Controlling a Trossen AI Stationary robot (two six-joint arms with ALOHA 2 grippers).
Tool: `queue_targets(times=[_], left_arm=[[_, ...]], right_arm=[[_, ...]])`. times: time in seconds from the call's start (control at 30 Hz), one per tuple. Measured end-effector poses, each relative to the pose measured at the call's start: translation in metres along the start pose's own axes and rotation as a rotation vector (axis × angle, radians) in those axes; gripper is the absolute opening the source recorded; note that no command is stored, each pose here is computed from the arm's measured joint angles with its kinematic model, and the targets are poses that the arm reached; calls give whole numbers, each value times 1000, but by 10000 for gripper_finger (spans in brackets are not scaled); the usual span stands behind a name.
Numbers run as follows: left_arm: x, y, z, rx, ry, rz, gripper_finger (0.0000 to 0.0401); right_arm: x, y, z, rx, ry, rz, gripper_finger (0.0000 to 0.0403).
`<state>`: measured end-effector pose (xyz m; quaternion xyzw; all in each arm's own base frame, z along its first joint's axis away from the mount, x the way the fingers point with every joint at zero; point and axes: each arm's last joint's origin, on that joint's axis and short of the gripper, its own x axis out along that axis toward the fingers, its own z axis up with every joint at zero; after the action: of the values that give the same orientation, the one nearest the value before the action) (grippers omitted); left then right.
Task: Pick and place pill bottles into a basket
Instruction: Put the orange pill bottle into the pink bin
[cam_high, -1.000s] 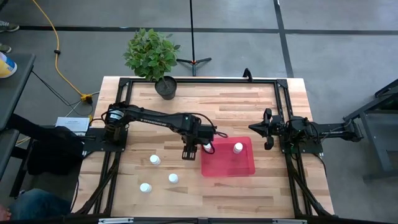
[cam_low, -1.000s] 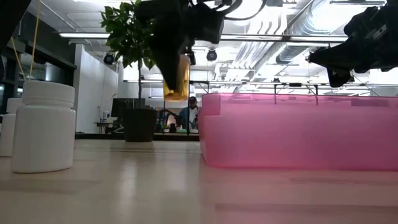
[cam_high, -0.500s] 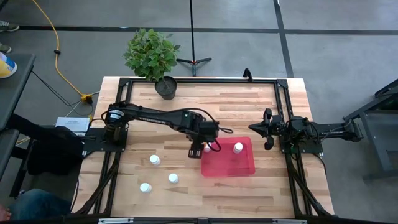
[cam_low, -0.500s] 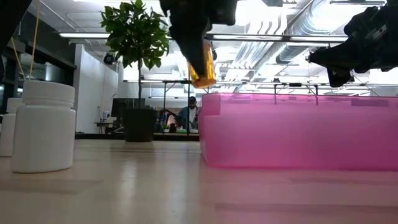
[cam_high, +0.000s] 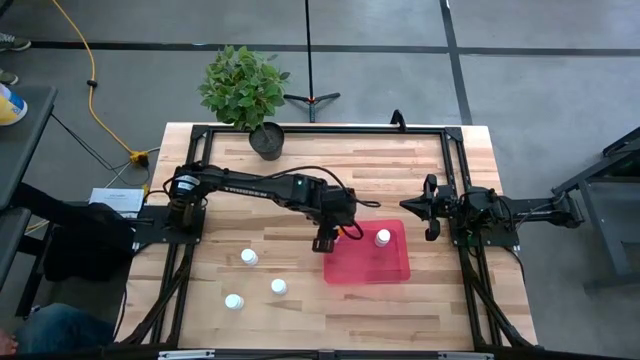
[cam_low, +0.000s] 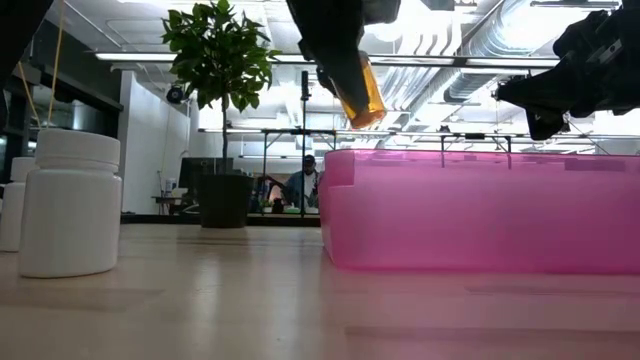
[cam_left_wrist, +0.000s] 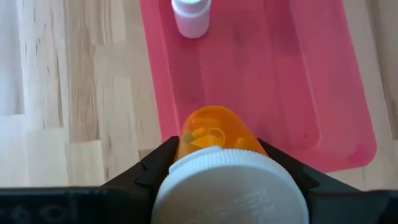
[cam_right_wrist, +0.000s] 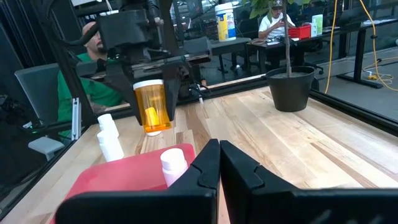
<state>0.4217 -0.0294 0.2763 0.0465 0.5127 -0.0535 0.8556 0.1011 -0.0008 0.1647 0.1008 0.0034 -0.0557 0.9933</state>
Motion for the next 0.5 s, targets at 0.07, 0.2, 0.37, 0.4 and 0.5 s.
queue_targets(times=[0.07, 0.2, 0.37, 0.4, 0.5], left_arm=[[0, 0, 1, 1, -8, 0, 213], [8, 2, 4, 18, -32, -1, 213], [21, 8, 4, 8, -25, -2, 216], [24, 9, 5, 9, -37, -7, 215], [26, 11, 9, 8, -77, -29, 213]], right_arm=[[0, 0, 0, 0, 0, 0, 2], [0, 0, 0, -2, 0, 0, 1], [0, 0, 0, -3, 2, -1, 1], [0, 0, 0, -3, 4, -1, 1], [1, 0, -1, -4, 14, -3, 3]])
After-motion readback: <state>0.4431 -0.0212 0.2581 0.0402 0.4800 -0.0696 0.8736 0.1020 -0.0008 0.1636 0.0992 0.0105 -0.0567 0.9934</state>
